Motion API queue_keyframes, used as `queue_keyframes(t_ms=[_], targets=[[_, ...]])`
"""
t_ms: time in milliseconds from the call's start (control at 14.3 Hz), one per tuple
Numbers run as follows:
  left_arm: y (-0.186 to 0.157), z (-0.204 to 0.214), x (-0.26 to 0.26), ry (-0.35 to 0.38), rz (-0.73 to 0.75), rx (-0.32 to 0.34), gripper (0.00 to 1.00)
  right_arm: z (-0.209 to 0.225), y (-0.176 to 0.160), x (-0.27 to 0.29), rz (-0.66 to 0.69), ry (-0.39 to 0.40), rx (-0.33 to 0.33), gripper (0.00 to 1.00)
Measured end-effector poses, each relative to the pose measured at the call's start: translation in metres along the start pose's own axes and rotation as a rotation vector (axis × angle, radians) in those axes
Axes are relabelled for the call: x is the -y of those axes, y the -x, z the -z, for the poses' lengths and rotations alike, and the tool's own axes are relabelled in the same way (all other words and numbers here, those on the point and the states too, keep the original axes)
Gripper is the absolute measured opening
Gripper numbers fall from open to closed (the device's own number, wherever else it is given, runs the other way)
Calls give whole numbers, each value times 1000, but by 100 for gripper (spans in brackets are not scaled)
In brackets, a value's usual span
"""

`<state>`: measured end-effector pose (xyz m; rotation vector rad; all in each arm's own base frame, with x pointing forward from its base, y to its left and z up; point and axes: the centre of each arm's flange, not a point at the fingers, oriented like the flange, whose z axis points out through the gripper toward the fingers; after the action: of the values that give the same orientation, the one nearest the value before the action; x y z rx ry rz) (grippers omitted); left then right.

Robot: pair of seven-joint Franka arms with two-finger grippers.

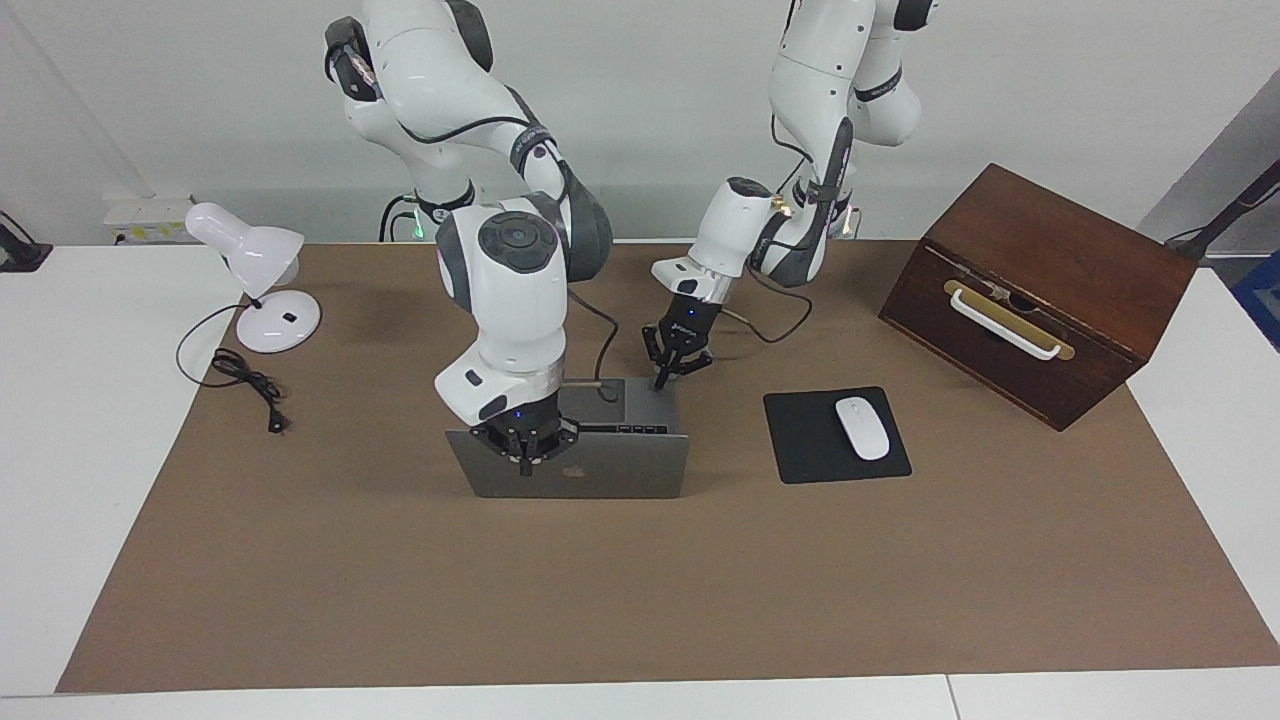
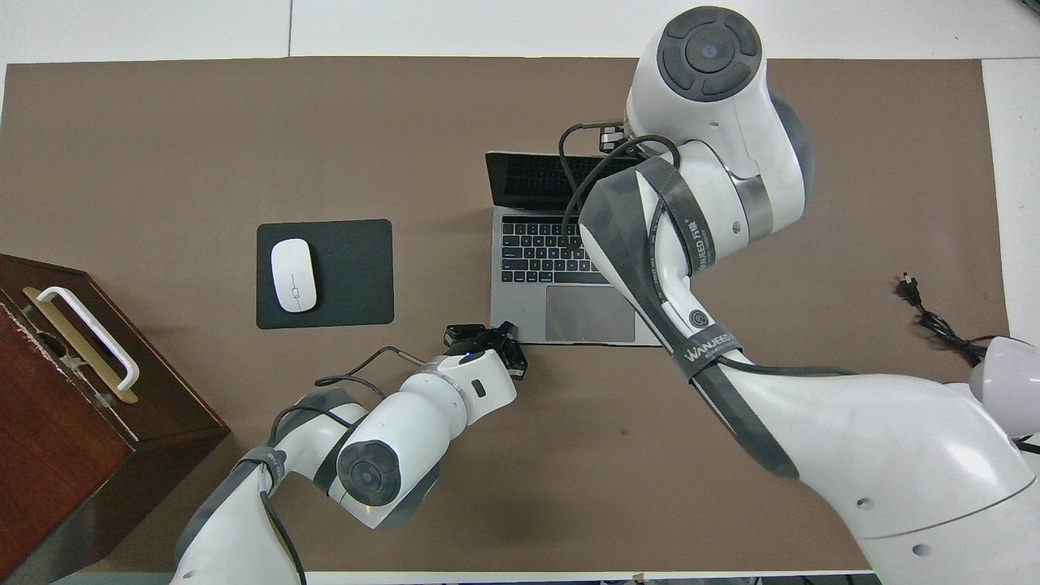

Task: Close laptop with both arms
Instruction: 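Hold the laptop base with the left gripper while the right gripper pushes the screen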

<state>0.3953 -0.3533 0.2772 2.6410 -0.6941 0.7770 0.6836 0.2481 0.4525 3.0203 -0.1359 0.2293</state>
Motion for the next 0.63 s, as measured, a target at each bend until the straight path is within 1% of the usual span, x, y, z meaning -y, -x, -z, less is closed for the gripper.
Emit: queue_keyframes(t_ms=[279,489,629], targets=[[0,-1,3,-2,-32,-8,1,13,10,0,6,25,60,1],[0,-2,6,-2,-46,-25,1,26,17,0,-1,5,108,1],[0,-3,6,-2,-58,-27,1,31,18,-2,-10,-16,122,1]])
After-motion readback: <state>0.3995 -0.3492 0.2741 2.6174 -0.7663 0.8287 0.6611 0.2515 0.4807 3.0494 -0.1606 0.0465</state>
